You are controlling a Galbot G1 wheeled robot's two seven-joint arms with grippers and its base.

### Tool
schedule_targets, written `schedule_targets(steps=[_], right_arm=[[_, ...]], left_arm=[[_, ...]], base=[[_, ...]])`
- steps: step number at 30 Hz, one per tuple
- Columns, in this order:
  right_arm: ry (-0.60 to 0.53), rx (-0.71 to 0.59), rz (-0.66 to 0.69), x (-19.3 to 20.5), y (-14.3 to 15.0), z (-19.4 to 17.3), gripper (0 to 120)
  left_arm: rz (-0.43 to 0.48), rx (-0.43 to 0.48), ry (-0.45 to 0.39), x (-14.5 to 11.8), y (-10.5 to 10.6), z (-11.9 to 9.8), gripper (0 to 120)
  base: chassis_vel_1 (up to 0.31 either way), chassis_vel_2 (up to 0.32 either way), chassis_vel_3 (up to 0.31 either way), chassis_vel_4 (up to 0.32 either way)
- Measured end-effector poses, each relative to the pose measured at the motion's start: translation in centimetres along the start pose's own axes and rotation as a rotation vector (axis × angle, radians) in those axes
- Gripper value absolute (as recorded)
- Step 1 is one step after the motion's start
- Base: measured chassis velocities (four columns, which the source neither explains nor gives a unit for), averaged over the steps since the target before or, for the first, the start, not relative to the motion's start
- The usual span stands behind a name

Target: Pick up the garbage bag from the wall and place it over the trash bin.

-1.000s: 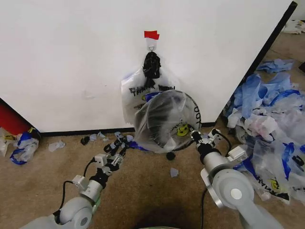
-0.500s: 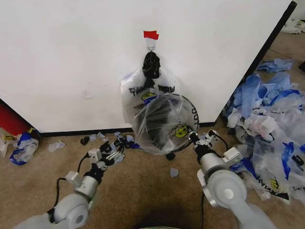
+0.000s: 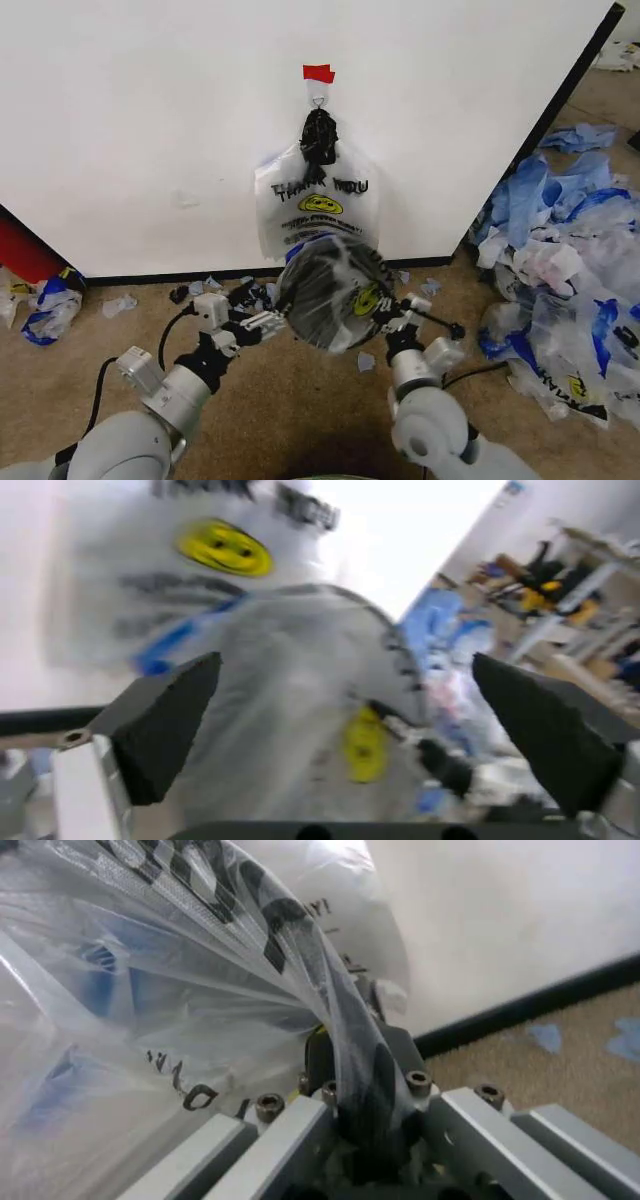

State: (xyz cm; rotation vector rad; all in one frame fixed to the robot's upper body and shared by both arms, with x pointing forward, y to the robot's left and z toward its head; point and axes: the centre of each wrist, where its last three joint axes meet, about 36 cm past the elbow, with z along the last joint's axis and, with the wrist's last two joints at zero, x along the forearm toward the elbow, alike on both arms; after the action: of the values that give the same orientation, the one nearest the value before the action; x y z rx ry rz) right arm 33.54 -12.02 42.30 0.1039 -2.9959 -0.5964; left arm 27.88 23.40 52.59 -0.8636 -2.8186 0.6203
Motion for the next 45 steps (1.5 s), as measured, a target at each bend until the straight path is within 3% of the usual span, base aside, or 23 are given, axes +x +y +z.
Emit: schedule_targets(steps=[7, 12, 19, 26, 31, 35, 45], right_arm=[[-0.098, 0.191, -0.008, -0.9, 0.6, 3.0, 0], [-0.107, 0.201, -0.006, -1.6, 1.5, 3.4, 0], [-0.15, 0.214, -0.035, -2.7, 2.6, 3.8, 0], [-0.179, 0.234, -0.057, -2.5, 2.8, 3.6, 0], [-0.192, 0.249, -0.055, -2.6, 2.5, 3.4, 0], [-0.208, 0.265, -0.061, -2.3, 2.3, 3.4, 0], [-0.205, 0.27, -0.067, -1.7, 2.3, 3.7, 0]], left_arm=[[0.026, 0.075, 0.037, 0.0, -0.5, 0.5, 69], [0.008, 0.093, 0.04, -0.7, 0.1, 1.4, 52], [-0.079, 0.1, 0.015, -5.8, 3.0, 4.9, 24], [-0.143, 0.085, 0.06, -7.6, 4.1, 7.4, 0], [-0.172, 0.086, 0.066, -9.4, 4.1, 8.3, 0], [-0.229, 0.083, 0.053, -11.4, 4.4, 8.1, 0], [-0.27, 0.087, 0.042, -14.0, 4.1, 8.2, 0]], base=[[0.0, 0.0, 0.0, 0.0], [0.0, 0.0, 0.0, 0.0], [0.0, 0.0, 0.0, 0.0], [0.0, 0.0, 0.0, 0.0], [0.0, 0.0, 0.0, 0.0], [0.0, 0.0, 0.0, 0.0], [0.0, 0.0, 0.0, 0.0]])
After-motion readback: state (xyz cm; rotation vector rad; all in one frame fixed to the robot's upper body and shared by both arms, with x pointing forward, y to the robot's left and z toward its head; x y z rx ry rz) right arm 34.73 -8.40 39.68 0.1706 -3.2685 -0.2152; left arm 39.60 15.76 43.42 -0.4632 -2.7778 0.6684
